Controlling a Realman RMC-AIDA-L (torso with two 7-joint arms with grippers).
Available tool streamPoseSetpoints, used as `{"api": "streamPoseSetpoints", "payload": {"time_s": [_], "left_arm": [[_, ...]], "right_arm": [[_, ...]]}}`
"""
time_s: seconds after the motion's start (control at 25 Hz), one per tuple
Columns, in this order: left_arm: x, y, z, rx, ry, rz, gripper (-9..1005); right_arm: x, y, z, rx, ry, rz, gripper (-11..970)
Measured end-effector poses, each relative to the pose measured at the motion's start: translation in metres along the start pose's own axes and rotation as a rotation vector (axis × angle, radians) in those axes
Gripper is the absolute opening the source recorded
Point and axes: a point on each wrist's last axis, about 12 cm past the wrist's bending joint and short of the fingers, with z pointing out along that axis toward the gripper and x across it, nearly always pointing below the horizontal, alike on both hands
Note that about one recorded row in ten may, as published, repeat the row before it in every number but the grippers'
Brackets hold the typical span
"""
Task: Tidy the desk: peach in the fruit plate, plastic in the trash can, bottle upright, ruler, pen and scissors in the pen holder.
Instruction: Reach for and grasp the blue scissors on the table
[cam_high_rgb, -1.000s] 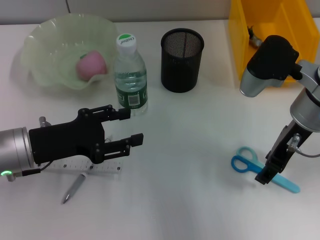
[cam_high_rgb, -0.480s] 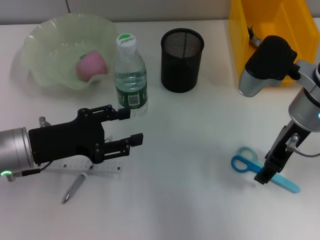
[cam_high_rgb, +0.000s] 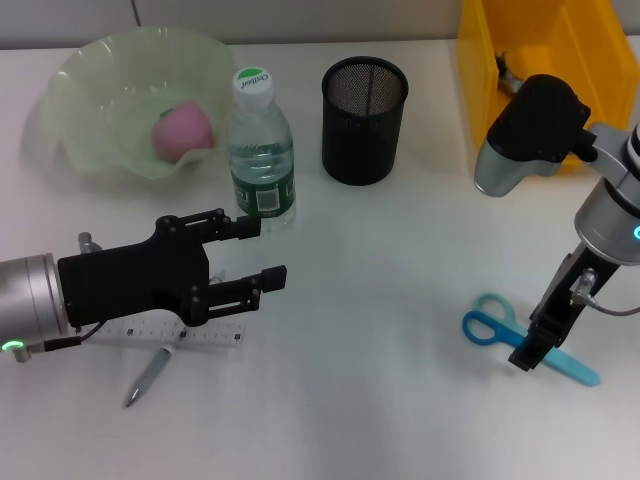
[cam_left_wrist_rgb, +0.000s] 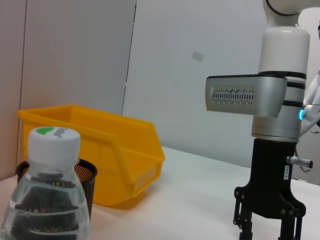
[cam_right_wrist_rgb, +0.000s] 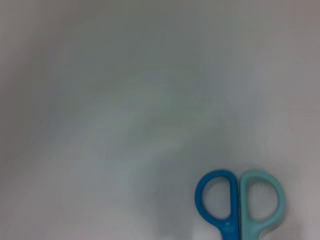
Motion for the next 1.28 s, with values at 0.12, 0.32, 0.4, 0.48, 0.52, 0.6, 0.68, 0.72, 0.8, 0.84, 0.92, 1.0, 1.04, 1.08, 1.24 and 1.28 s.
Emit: {"api": "streamPoseSetpoints", "payload": {"time_s": [0.12, 0.32, 0.4, 0.48, 0.52, 0.6, 0.68, 0.72, 0.8, 0.84, 0.92, 1.0, 1.04, 1.08, 1.24, 1.28], "left_arm": [[-0.0003, 0.0003, -0.0003, -0.001, 0.001, 0.002, 695], [-0.0012, 0.0018, -0.0022, -0.012, -0.006, 0.003, 695], [-0.0013, 0.0019, -0.0022, -0.013, -0.006, 0.002, 695], [-0.0013, 0.0019, -0.0022, -0.013, -0.007, 0.002, 695], [-0.0014, 0.0020, -0.0022, -0.013, -0.008, 0.002, 695], [-0.0014, 0.0019, -0.0022, -0.014, -0.008, 0.002, 695], [-0.0014, 0.0020, -0.0022, -0.014, -0.008, 0.002, 695], [-0.0015, 0.0021, -0.0023, -0.015, -0.008, 0.003, 695], [-0.0017, 0.0023, -0.0024, -0.016, -0.008, 0.004, 695], [-0.0018, 0.0025, -0.0025, -0.017, -0.009, 0.004, 695], [-0.0023, 0.0033, -0.0031, -0.022, -0.011, 0.006, 695], [-0.0027, 0.0037, -0.0033, -0.025, -0.013, 0.010, 695], [-0.0027, 0.0038, -0.0031, -0.025, -0.013, 0.013, 695], [-0.0029, 0.0041, -0.0030, -0.025, -0.014, 0.017, 695], [-0.0031, 0.0042, -0.0029, -0.026, -0.015, 0.019, 695], [-0.0031, 0.0042, -0.0028, -0.025, -0.015, 0.019, 695]], "right_arm": [[-0.0008, 0.0007, 0.0009, 0.003, 0.007, -0.007, 558], [-0.0027, 0.0011, 0.0006, 0.005, 0.011, -0.013, 555], [-0.0031, 0.0011, 0.0006, 0.006, 0.011, -0.014, 554], [-0.0035, 0.0012, 0.0005, 0.007, 0.012, -0.017, 553], [-0.0035, 0.0011, 0.0005, 0.008, 0.013, -0.017, 552], [-0.0029, 0.0003, 0.0006, 0.017, 0.022, -0.019, 551], [-0.0018, -0.0006, 0.0012, 0.030, 0.036, -0.021, 550], [-0.0016, -0.0006, 0.0018, 0.037, 0.044, -0.024, 549], [-0.0019, 0.0004, 0.0029, 0.044, 0.054, -0.033, 491], [-0.0022, 0.0007, 0.0032, 0.045, 0.055, -0.034, 463], [-0.0023, 0.0008, 0.0032, 0.046, 0.056, -0.035, 405], [-0.0028, 0.0009, 0.0030, 0.046, 0.055, -0.035, 377], [-0.0033, 0.0011, 0.0027, 0.046, 0.054, -0.036, 378], [-0.0037, 0.0013, 0.0026, 0.045, 0.053, -0.037, 379], [-0.0047, 0.0017, 0.0023, 0.045, 0.051, -0.039, 381], [-0.0051, 0.0021, 0.0023, 0.045, 0.051, -0.041, 381]]}}
